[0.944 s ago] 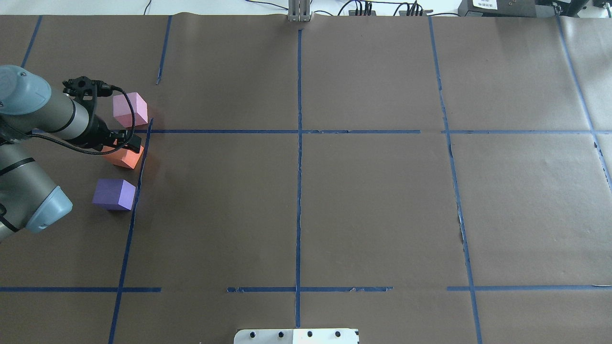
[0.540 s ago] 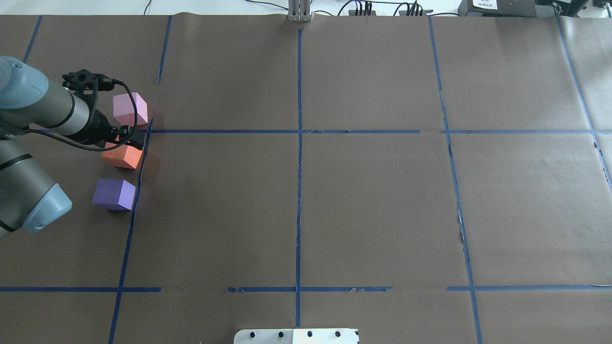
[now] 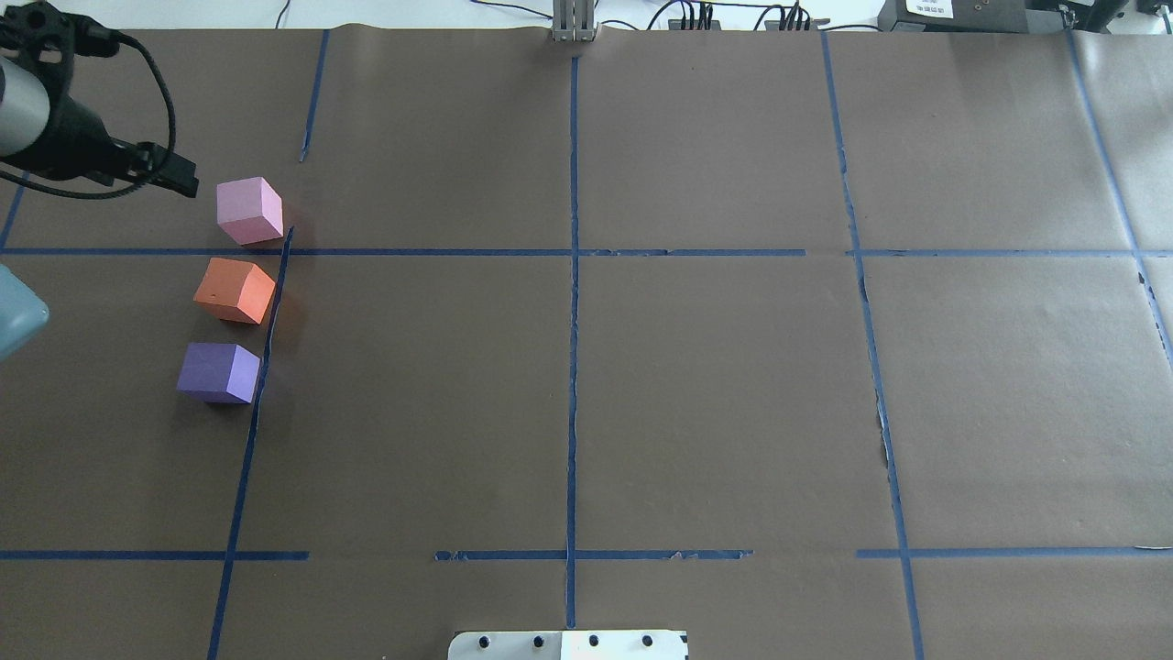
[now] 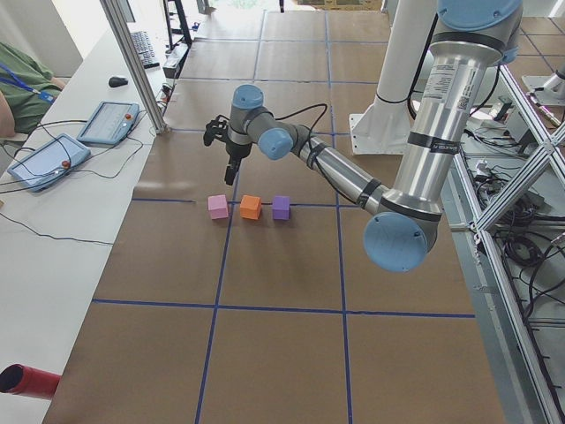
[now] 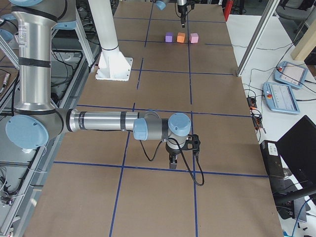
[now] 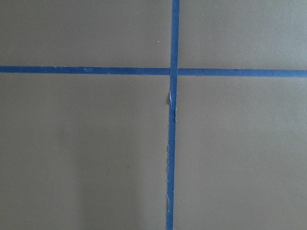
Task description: Arrange blocks in a line
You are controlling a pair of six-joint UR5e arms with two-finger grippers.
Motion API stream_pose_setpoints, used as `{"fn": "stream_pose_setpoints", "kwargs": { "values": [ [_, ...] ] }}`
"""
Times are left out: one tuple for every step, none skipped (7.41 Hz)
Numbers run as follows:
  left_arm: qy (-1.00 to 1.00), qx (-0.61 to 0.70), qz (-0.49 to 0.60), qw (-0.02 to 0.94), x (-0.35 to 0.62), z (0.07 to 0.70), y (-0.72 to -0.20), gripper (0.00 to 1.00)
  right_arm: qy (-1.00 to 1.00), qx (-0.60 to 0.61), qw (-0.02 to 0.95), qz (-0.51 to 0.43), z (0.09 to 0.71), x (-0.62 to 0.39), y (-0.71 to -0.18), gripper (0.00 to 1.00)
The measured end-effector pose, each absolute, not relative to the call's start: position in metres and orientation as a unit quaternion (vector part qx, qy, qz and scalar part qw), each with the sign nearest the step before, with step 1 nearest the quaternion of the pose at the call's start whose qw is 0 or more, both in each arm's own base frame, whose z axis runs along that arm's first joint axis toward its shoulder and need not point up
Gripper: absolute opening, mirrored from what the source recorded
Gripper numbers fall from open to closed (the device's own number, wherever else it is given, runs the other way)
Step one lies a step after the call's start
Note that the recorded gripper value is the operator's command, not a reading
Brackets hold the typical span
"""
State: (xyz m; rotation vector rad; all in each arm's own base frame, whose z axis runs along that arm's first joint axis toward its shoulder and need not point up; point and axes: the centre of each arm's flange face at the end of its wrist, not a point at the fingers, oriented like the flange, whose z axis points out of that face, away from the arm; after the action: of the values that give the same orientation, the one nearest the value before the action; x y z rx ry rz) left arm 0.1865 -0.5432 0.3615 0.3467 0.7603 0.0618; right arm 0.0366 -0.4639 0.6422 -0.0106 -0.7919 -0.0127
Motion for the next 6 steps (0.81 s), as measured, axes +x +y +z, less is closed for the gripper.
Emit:
{"fn": "stream_pose_setpoints", "kwargs": {
  "values": [
    [0.353,0.176,0.049,0.918,0.151,0.365,-0.553,1.0,-0.386,-0.005,0.923,-0.006,0.642,0.037,-0.464,1.0],
    [0.344,0.173,0.051,0.922,0.112,0.377,-0.561,1.0,-0.386,-0.005,0.923,-0.006,0.642,0.037,-0.464,1.0],
    [0.342,0.158,0.035,0.926,0.073,0.4,-0.571,1.0,-0.386,-0.005,0.923,-0.006,0.642,0.037,-0.464,1.0],
    [0.336,0.144,0.025,0.93,0.032,0.434,-0.576,1.0,-0.386,-0.005,0.923,-0.006,0.642,0.037,-0.464,1.0],
    [0.325,0.133,0.033,0.936,-0.01,0.479,-0.571,1.0,-0.386,-0.005,0.923,-0.006,0.642,0.037,-0.464,1.0],
    [0.322,0.116,0.058,0.938,-0.039,0.531,-0.555,1.0,-0.386,-0.005,0.923,-0.006,0.642,0.037,-0.464,1.0]
  ]
}}
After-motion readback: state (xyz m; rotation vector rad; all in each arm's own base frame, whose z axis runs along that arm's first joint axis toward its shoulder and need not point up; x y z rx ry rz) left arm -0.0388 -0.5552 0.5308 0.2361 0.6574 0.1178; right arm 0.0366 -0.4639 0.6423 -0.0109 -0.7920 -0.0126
